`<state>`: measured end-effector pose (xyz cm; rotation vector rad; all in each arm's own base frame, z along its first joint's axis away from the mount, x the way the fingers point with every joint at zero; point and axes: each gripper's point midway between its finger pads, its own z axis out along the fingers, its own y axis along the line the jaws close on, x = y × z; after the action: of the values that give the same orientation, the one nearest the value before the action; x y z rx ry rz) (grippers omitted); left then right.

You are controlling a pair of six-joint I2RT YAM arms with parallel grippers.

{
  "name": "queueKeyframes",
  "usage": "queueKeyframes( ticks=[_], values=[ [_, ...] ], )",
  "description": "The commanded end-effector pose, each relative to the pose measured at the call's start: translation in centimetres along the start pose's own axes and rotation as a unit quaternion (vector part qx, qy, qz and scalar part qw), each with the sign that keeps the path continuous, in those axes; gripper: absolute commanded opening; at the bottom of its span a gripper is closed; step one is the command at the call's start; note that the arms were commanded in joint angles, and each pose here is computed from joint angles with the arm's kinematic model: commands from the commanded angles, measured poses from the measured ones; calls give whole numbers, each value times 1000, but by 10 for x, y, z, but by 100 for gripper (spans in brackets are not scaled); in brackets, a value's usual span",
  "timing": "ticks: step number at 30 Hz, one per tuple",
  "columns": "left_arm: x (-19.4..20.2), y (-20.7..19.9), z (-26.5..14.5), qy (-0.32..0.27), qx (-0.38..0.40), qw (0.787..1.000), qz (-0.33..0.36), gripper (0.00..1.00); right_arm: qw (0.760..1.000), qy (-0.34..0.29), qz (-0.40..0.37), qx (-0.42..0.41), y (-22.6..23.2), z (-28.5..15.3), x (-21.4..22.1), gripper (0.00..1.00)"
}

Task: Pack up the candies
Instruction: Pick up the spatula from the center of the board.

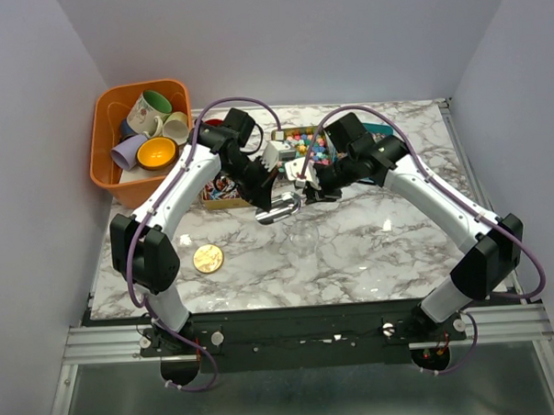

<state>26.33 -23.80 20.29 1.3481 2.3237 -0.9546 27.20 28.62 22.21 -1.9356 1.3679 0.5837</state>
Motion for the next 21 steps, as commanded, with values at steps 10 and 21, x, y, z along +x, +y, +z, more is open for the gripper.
queueKeyframes(
  ticks=[10, 21],
  values=[
    [-9, 21, -9, -11, -72, 997, -2, 37, 999, 39, 34, -15, 7, 1, 12, 1],
    [18, 61, -19, -12, -175, 981, 86, 68, 989, 74, 125, 38, 16, -47, 54, 1]
  ],
)
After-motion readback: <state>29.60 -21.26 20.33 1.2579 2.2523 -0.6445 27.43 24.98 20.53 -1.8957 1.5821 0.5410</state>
